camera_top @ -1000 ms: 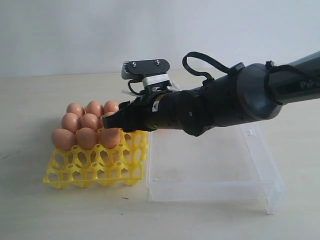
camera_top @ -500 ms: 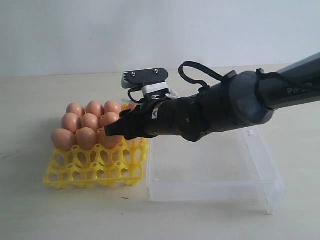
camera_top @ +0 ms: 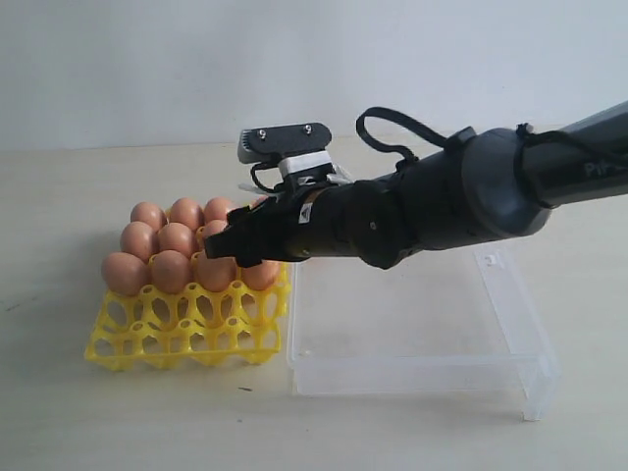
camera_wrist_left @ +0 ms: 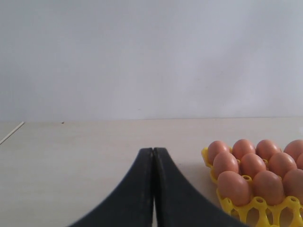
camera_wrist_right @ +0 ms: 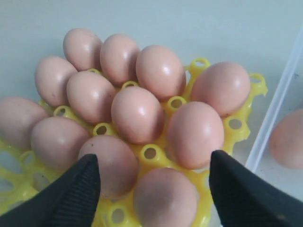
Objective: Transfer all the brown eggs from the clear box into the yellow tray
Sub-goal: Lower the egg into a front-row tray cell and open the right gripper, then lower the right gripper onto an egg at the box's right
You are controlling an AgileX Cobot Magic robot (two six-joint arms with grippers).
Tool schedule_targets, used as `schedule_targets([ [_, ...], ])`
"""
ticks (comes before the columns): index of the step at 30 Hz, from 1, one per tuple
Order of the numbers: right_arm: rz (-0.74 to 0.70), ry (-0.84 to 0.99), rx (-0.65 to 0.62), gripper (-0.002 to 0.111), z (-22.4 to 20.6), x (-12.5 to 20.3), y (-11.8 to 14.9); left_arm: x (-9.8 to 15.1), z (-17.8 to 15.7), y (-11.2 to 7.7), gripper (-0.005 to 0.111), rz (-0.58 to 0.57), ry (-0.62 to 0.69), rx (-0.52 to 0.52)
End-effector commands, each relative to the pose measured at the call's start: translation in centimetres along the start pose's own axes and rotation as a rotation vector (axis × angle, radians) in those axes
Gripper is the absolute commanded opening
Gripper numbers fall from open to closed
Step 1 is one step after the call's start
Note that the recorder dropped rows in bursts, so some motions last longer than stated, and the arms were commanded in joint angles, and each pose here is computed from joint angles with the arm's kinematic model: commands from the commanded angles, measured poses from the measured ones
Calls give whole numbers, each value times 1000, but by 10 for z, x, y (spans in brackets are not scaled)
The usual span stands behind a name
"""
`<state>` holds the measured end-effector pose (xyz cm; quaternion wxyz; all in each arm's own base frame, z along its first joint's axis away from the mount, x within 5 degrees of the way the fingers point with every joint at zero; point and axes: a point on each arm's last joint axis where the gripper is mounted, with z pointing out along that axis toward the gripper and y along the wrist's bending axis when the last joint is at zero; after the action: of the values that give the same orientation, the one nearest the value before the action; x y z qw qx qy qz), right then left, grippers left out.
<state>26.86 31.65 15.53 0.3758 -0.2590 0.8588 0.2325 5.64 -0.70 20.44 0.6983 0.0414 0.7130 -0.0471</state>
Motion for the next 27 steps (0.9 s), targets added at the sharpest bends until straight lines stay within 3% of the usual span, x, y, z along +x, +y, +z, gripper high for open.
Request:
schedule_targets([
  [1, -19, -63, -17, 43, -27, -25, 4, 1, 0, 0, 0, -11, -5, 3],
  [4, 36, -52, 29, 0, -61, -51, -21, 1, 0, 0, 0, -11, -5, 3],
  [10, 165, 235, 176, 1, -84, -90, -96, 1, 0, 0, 0, -11, -5, 3],
  [12, 212, 291, 204, 7, -78, -95, -116, 1, 0, 0, 0, -11, -5, 3],
  [15, 287, 393, 237, 28, -60, -93, -143, 1, 0, 0, 0, -11, -5, 3],
  [19, 303, 427, 246, 50, -37, -89, -156, 1, 0, 0, 0, -11, -5, 3],
  [22, 309, 424, 242, 58, -26, -90, -159, 1, 0, 0, 0, -11, -5, 3],
  [27, 317, 440, 265, 59, -8, -84, -167, 1, 0, 0, 0, -11, -5, 3],
])
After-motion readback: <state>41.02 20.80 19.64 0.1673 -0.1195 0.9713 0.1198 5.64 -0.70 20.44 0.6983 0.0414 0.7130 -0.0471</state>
